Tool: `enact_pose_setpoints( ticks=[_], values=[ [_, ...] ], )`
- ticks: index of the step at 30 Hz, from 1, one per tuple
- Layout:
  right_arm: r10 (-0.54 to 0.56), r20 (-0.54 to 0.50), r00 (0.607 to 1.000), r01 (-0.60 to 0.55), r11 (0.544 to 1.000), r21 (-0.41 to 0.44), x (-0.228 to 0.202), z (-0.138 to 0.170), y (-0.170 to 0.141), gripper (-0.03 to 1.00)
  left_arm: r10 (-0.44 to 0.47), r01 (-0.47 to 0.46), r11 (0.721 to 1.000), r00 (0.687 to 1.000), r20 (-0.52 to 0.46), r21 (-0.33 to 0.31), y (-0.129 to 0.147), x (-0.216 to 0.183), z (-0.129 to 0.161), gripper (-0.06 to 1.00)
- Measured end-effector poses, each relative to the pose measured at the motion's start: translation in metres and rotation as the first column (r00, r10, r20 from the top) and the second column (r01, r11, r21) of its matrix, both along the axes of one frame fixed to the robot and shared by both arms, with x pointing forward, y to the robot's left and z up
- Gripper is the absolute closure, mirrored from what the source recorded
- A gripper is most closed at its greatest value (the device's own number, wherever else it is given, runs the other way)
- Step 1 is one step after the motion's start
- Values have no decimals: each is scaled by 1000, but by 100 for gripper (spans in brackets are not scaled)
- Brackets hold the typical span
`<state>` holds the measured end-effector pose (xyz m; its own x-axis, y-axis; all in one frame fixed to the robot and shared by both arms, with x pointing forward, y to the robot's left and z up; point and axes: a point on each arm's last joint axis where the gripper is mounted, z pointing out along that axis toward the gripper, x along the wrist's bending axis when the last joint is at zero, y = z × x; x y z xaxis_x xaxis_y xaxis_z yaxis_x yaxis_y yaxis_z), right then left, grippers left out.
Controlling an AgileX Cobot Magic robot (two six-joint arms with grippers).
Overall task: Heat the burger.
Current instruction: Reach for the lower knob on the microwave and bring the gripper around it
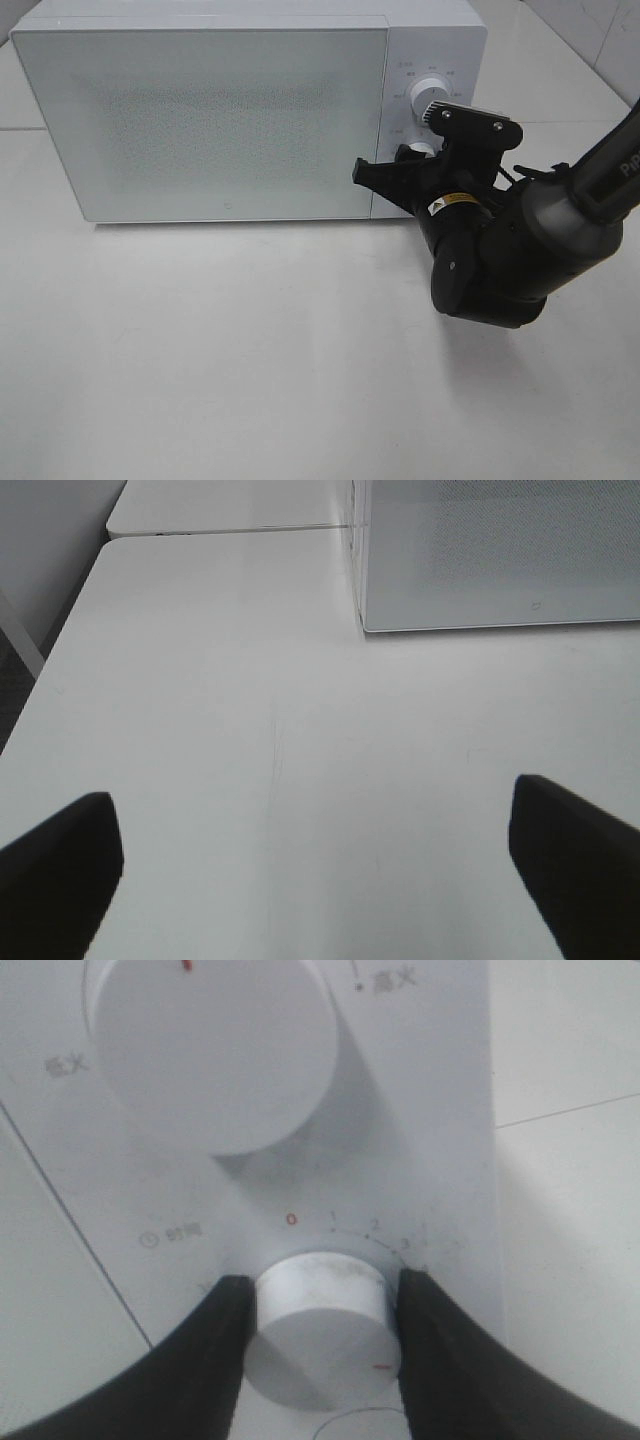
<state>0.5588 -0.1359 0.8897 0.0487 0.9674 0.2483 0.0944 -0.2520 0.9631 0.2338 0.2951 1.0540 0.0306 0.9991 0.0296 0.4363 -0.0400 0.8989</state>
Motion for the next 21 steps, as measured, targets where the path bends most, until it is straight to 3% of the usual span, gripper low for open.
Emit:
enact_pose_setpoints(
  ticks=[7, 9, 12, 14, 21],
  values=[
    [-1, 5, 1000, 1, 993, 122, 1, 0, -1, 53, 0, 0, 1000, 1000, 0, 0, 0, 0, 0, -5],
    [0, 6, 1000, -1, 980, 198, 0, 0, -1, 53, 0, 0, 1000, 1000, 0, 0, 0, 0, 0, -5],
    [1, 6, 1000, -2, 975, 223, 0, -1, -1, 53, 0, 0, 1000, 1000, 0, 0, 0, 0, 0, -5],
    [-1, 10, 1000, -2, 951, 310, 0, -1, -1, 53, 0, 0, 1000, 1000, 0, 0, 0, 0, 0, -5],
    [-5, 11, 1000, 0, 905, 425, 0, -1, -1, 53, 0, 0, 1000, 1000, 0, 0, 0, 0, 0, -5]
  ],
)
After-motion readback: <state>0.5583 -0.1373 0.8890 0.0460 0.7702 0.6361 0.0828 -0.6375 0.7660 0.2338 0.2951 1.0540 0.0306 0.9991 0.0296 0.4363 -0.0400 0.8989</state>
